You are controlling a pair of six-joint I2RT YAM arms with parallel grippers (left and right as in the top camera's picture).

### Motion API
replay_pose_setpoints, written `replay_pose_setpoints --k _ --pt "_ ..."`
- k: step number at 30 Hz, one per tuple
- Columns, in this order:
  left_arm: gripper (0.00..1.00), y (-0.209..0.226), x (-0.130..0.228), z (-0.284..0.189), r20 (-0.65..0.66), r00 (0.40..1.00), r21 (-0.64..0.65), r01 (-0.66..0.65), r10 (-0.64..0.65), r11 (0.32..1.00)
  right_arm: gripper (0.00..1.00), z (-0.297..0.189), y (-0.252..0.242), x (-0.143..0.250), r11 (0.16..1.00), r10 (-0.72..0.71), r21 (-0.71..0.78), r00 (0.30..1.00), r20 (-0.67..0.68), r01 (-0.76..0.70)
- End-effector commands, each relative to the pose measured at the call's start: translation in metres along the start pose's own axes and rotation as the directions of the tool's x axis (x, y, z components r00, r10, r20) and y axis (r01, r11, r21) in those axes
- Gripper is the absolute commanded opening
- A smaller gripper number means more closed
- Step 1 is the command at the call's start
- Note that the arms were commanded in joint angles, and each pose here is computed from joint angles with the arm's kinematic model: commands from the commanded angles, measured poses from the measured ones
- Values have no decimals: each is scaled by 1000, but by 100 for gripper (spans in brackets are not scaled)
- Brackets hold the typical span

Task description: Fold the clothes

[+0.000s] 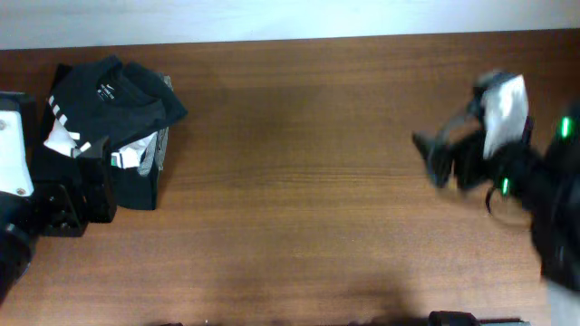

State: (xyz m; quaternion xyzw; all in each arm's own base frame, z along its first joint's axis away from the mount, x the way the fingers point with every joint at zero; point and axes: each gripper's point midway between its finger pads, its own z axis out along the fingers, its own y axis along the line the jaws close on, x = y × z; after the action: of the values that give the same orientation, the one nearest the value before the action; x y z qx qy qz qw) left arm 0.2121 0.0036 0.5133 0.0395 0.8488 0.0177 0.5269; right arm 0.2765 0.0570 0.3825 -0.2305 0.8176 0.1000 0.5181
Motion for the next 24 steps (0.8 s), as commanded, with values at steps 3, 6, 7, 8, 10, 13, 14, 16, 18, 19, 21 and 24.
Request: replay_pose_setpoints --k 3,6,7,8,10,13,14,16,18,19,21,24 --pt "99 1 1 -2 1 1000 -7 14 -14 1000 99 -37 37 75 956 -274 128 960 63 264" --pt "99 1 1 -2 1 1000 -7 14 -14 1000 99 -21 16 136 963 17 269 998 53 -31" --pt "99 1 1 -2 1 1000 -7 14 -14 1000 99 -11 9 155 944 103 305 991 90 -126" --pt "99 1 1 -2 1 1000 -7 14 -14 1000 99 -3 5 167 929 156 318 980 126 -189" --pt "99 1 1 -2 1 1000 -7 15 -15 1000 99 17 3 189 919 191 306 961 202 -247" --pt "99 1 1 -2 1 1000 -7 14 -14 1000 99 39 1 215 911 213 294 941 261 -288" --pt "99 1 1 -2 1 1000 -7 14 -14 1000 99 46 0 224 907 228 288 934 275 -306" --pt "99 1 1 -2 1 1000 -7 14 -14 1000 99 59 0 241 897 267 272 918 293 -348" --pt "99 1 1 -2 1 1000 -7 15 -15 1000 99 56 -4 230 901 223 281 909 352 -330" --pt "99 1 1 -2 1 1000 -7 15 -15 1000 99 57 -5 228 903 212 280 904 371 -326" --pt "99 1 1 -2 1 1000 -7 14 -14 1000 99 58 -6 228 903 209 280 903 375 -325" --pt "99 1 1 -2 1 1000 -7 14 -14 1000 99 58 -6 228 903 209 280 903 375 -325"
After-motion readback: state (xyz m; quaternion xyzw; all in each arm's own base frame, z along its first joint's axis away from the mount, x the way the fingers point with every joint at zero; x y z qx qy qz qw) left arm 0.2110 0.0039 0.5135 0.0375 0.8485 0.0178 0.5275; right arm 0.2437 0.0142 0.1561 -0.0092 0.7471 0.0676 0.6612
